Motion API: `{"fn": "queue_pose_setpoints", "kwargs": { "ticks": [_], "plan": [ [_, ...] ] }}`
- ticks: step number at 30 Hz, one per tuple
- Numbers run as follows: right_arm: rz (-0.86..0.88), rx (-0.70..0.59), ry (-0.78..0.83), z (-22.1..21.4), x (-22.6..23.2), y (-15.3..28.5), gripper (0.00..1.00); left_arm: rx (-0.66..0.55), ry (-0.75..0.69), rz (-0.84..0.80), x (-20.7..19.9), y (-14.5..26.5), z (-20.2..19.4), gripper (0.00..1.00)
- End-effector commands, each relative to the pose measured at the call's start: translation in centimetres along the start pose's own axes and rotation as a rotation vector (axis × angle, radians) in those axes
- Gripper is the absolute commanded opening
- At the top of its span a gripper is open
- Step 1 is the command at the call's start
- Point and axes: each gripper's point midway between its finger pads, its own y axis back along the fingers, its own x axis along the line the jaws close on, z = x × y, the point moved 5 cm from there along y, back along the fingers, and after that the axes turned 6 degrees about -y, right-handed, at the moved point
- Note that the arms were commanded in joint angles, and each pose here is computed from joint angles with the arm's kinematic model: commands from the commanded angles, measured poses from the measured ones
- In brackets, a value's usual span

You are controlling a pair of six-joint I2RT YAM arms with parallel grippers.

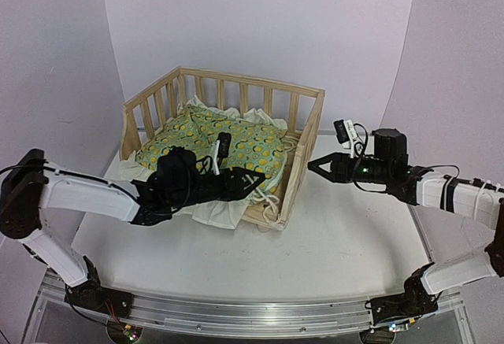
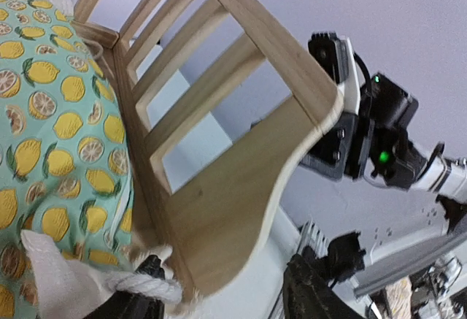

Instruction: Set up the pet bed

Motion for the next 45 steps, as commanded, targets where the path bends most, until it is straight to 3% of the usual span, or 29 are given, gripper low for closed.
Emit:
{"fn": "queue_pose_setpoints", "kwargs": {
  "ticks": [1,5,10,14,17,20,26,32,40,45],
  "plan": [
    [0.015,-0.043,0.046,0.6,1.3,1.1,0.38,0.199,-0.044,0.006,-0.8,5.0,-1.4,0.62],
    [-0.001,-0.053,0.061,0.8,1.7,1.8,0.40,0.324,-0.057,0.131,1.1,7.0,-0.4,0.62],
    [-0.025,-0.042,0.074,1.1,1.8,2.0,0.40,0.330,-0.239,0.246,1.7,8.9,1.1,0.59],
    [-0.030,-0.036,0.074,0.8,1.7,2.0,0.40,0.270,-0.596,0.103,-0.4,10.1,1.6,0.59],
    [-0.031,-0.031,0.070,0.6,1.6,2.1,0.40,0.183,-0.962,-0.034,-3.2,10.0,0.2,0.59],
    [-0.031,-0.029,0.072,0.6,1.7,2.2,0.40,0.175,-1.190,-0.184,-6.1,8.8,-2.6,0.59],
    [-0.052,-0.034,0.080,0.3,1.7,2.7,0.41,0.306,-1.530,-0.319,-7.8,5.3,-9.3,0.57],
    [-0.043,-0.028,0.085,0.0,1.9,3.0,0.41,0.482,-1.889,-0.283,-5.5,2.0,-13.6,0.57],
    [-0.026,-0.042,0.097,-0.3,2.7,3.9,0.42,0.722,-2.196,-0.224,-0.8,-0.6,-16.7,0.59],
    [-0.016,-0.068,0.114,-0.2,3.4,4.8,0.43,0.776,-2.294,-0.189,0.5,-1.9,-16.7,0.60]
  ]
}}
